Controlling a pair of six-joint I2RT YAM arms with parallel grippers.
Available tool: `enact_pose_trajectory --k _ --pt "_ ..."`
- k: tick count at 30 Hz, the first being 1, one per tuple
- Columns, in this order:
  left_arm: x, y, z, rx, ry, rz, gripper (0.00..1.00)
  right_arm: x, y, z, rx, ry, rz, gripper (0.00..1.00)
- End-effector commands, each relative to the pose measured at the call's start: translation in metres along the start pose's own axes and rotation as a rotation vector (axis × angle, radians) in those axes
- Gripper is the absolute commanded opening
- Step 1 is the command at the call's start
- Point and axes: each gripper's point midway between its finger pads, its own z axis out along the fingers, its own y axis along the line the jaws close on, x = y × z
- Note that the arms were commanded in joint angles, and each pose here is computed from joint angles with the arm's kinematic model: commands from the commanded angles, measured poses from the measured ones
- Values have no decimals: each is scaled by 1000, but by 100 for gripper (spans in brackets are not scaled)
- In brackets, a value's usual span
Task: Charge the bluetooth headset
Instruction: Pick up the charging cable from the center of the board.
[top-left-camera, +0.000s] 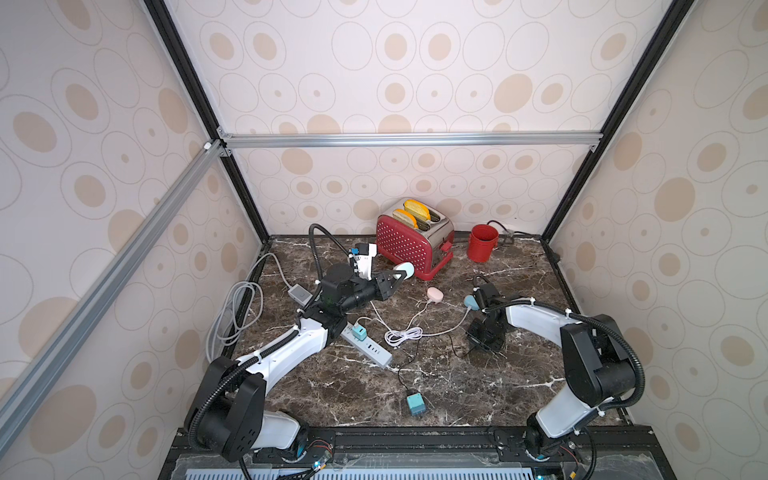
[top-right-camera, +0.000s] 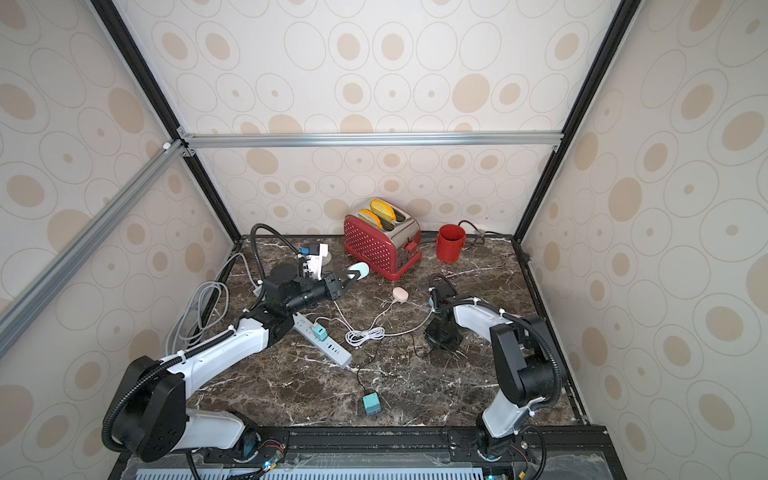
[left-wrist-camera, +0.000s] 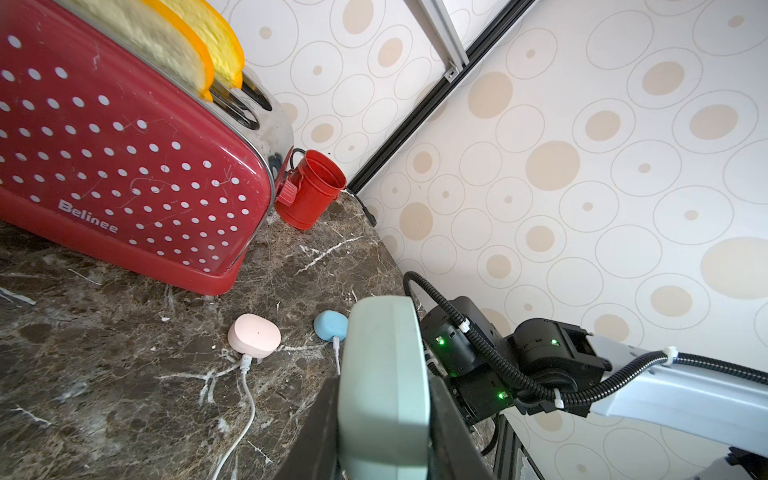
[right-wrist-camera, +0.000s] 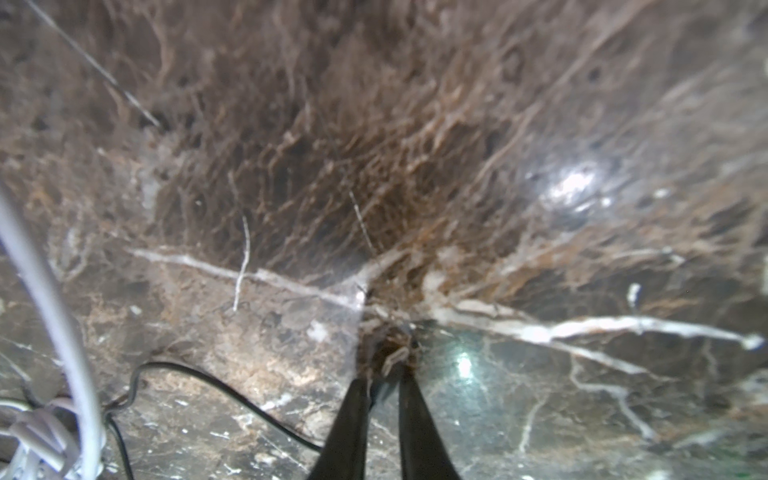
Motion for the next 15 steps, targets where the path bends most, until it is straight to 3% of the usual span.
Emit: enact_pose_trajectory --k 1,9,12,15 --pt "-16 -16 -7 44 -50 43 18 -9 -15 8 77 -31 16 12" --pt "-16 -15 -5 40 -48 42 18 -14 -10 3 54 -65 -23 0" --pt "-17 -14 -5 32 -51 39 17 -23 2 -20 11 -146 -129 0" --pt "-21 -11 -5 18 -63 25 17 -27 33 -50 -130 -218 -298 0"
